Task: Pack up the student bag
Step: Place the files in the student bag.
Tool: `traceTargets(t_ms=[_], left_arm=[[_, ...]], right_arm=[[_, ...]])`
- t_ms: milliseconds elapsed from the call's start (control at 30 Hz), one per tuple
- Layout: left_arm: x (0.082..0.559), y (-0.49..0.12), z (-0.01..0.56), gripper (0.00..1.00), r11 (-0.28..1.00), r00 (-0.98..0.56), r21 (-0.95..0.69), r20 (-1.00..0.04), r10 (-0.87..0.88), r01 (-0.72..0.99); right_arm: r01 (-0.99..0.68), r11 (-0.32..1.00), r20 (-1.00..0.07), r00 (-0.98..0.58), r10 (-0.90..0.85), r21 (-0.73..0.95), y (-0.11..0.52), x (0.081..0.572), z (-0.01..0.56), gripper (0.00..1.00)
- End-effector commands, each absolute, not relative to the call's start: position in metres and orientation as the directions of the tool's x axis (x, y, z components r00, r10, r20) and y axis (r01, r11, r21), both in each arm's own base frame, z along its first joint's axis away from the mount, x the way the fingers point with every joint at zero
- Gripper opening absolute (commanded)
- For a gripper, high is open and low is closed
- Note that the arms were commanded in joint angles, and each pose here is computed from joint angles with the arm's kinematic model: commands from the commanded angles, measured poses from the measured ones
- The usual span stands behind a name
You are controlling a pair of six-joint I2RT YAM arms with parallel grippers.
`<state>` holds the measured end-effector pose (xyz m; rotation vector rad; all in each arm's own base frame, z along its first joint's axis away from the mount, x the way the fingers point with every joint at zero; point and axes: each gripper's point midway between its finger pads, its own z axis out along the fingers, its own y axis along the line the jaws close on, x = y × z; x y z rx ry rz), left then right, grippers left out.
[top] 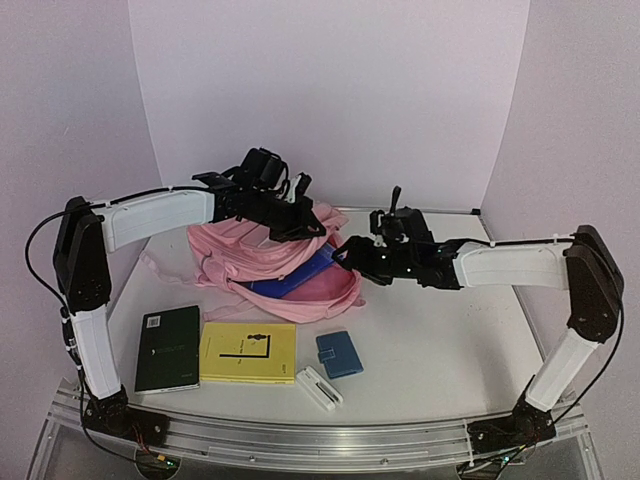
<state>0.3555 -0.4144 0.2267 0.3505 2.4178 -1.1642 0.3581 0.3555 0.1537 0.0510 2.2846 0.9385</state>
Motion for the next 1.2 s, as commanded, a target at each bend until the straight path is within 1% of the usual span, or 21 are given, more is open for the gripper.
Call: traceTargets(t_ms=[0,167,300,500,633,767,867,967,1067,1167], left_arm=[[0.352,-0.415,0.279,0.00,0.553,-0.824,-0.687,-0.567,-0.001,0.472],[0.350,-0.420,0.277,0.00,0.535,-0.832,-0.699,-0.555,0.015,0.476],[0.349,-0.419,0.278,0.00,0.532,-0.832,-0.701,-0.554,0.014,0.475],[0.348,-0.421,0.276,0.00,0.526,-0.838,-0.708,-0.545,0.016,0.471],[0.348,-0.420,0.272,0.00,0.534,-0.842,-0.706,-0.539,0.020,0.465],[0.348,-0.416,0.269,0.00,0.552,-0.843,-0.697,-0.537,0.023,0.458],[0.348,-0.414,0.269,0.00,0.559,-0.842,-0.692,-0.539,0.018,0.456],[0.348,-0.413,0.269,0.00,0.564,-0.841,-0.690,-0.541,0.017,0.455],[0.348,-0.412,0.262,0.00,0.582,-0.841,-0.677,-0.541,0.020,0.450],[0.350,-0.411,0.247,0.00,0.631,-0.831,-0.635,-0.556,0.029,0.447]], right_arm=[[-0.175,0.848,-0.625,-0.751,0.214,0.501,0.320,0.357,0.140,0.72],[-0.156,0.939,-0.689,-0.717,0.105,0.306,0.301,0.372,0.127,0.72],[-0.147,0.975,-0.710,-0.704,0.013,0.164,0.296,0.389,0.114,0.71],[-0.179,0.978,-0.707,-0.705,-0.052,0.106,0.313,0.409,0.095,0.72],[-0.144,0.987,-0.704,-0.708,-0.050,0.075,0.316,0.421,0.078,0.67],[-0.062,0.996,-0.717,-0.697,0.008,0.071,0.307,0.431,0.074,0.53],[-0.002,0.996,-0.718,-0.693,0.063,0.089,0.295,0.439,0.073,0.41],[0.048,0.991,-0.719,-0.685,0.122,0.123,0.283,0.446,0.077,0.25],[0.038,0.974,-0.705,-0.684,0.188,0.222,0.281,0.450,0.091,0.18],[0.031,0.930,-0.669,-0.686,0.285,0.365,0.275,0.456,0.105,0.05]])
